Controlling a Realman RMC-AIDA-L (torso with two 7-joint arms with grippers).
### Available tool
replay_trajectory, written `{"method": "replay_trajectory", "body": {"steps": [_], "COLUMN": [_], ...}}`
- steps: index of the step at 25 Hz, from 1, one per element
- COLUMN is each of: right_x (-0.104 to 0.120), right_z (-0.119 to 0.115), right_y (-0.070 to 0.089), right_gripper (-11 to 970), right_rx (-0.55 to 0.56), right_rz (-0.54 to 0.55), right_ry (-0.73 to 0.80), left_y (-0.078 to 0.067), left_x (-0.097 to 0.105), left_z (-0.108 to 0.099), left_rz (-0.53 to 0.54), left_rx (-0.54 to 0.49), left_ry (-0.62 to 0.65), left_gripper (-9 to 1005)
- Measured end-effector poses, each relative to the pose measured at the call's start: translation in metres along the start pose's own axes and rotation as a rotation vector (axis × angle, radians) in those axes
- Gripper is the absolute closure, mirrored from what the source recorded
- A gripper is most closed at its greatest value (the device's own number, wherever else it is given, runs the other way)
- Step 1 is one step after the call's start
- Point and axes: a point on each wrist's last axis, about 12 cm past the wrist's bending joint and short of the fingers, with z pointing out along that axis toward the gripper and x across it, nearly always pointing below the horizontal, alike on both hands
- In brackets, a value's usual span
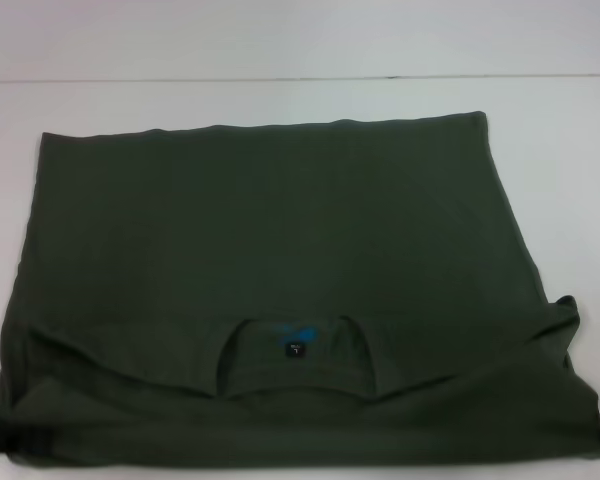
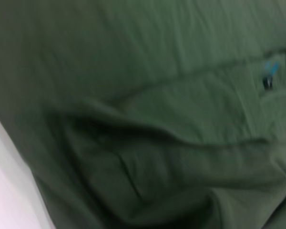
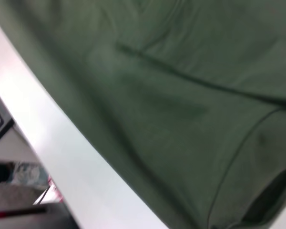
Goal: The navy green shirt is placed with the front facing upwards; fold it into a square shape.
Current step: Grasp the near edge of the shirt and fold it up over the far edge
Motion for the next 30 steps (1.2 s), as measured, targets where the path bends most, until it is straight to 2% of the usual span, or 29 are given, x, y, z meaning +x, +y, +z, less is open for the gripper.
{"method": "replay_trajectory", "body": {"steps": [6,11,20,30], "right_x": [-0.01,-0.02,-0.036,-0.05], "right_z": [-0.025,-0.036,-0.052,-0.066], "right_y": [-0.005,-0.009,-0.016,-0.021], "right_gripper": [944,944,944,944], "right_rx": [0.055,0.098,0.237,0.296], "right_rz": [-0.071,-0.109,-0.13,-0.173], "right_ry": [-0.113,-0.177,-0.265,-0.419], "left_y": [0.008,0.009,0.005,0.005], "left_x": [-0.012,-0.021,-0.045,-0.07], "left_z": [-0.02,-0.027,-0.025,-0.018], "left_rz": [-0.002,0.011,0.043,0.048], "left_rx": [-0.014,-0.013,0.011,0.011], "left_ry": [-0.108,-0.159,-0.205,-0.261], "left_gripper": [920,920,918,917]}}
